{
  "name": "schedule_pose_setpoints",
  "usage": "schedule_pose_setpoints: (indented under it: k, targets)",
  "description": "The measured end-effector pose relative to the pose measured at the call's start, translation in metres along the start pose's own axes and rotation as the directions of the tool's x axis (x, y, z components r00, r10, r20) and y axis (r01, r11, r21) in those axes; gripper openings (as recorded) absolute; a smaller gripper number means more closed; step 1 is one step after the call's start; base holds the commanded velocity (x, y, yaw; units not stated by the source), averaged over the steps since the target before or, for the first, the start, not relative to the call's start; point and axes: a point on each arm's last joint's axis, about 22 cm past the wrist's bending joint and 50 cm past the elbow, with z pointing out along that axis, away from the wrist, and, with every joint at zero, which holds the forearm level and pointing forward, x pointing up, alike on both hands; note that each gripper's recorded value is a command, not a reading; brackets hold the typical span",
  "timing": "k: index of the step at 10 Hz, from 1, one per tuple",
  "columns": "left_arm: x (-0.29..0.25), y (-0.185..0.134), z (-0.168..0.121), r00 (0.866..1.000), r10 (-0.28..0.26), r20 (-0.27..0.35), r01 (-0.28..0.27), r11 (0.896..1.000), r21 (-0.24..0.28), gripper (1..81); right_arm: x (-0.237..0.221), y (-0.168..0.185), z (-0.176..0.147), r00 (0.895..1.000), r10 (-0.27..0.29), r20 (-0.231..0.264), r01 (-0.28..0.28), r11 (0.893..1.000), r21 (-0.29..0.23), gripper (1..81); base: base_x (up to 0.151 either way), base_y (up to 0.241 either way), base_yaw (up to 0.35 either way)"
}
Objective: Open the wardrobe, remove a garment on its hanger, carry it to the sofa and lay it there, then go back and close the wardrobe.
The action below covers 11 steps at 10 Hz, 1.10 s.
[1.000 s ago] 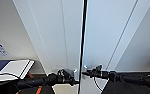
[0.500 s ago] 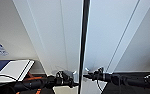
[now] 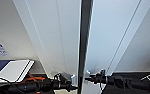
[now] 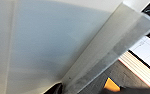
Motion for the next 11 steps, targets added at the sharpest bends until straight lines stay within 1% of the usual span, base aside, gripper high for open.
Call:
schedule_pose_setpoints:
  k: [1, 4, 7, 11]
  targets:
    - [-0.002, 0.002, -0.003, 1.0, -0.002, 0.002, 0.002, 1.0, -0.002, 81.1, -0.004, -0.002, -0.003, 1.0, 0.002, 0.008, -0.002, 1.0, 0.003, 81.1, 0.0, 0.0, 0.0]
    - [-0.01, 0.008, -0.009, 1.0, 0.0, 0.006, 0.0, 1.0, -0.01, 81.1, -0.015, -0.008, -0.014, 1.0, 0.002, 0.006, -0.002, 1.0, 0.009, 81.1, 0.0, 0.0, 0.0]
    - [-0.017, 0.013, -0.014, 1.0, 0.025, 0.007, -0.025, 1.0, -0.014, 81.1, -0.024, -0.015, -0.025, 1.0, 0.004, 0.015, -0.004, 1.0, 0.018, 81.1, 0.0, 0.0, 0.0]
    - [-0.039, 0.024, -0.035, 1.0, 0.01, 0.003, -0.01, 1.0, -0.027, 81.1, -0.031, -0.017, -0.033, 1.0, 0.011, 0.006, -0.011, 1.0, 0.018, 81.1, 0.0, 0.0, 0.0]
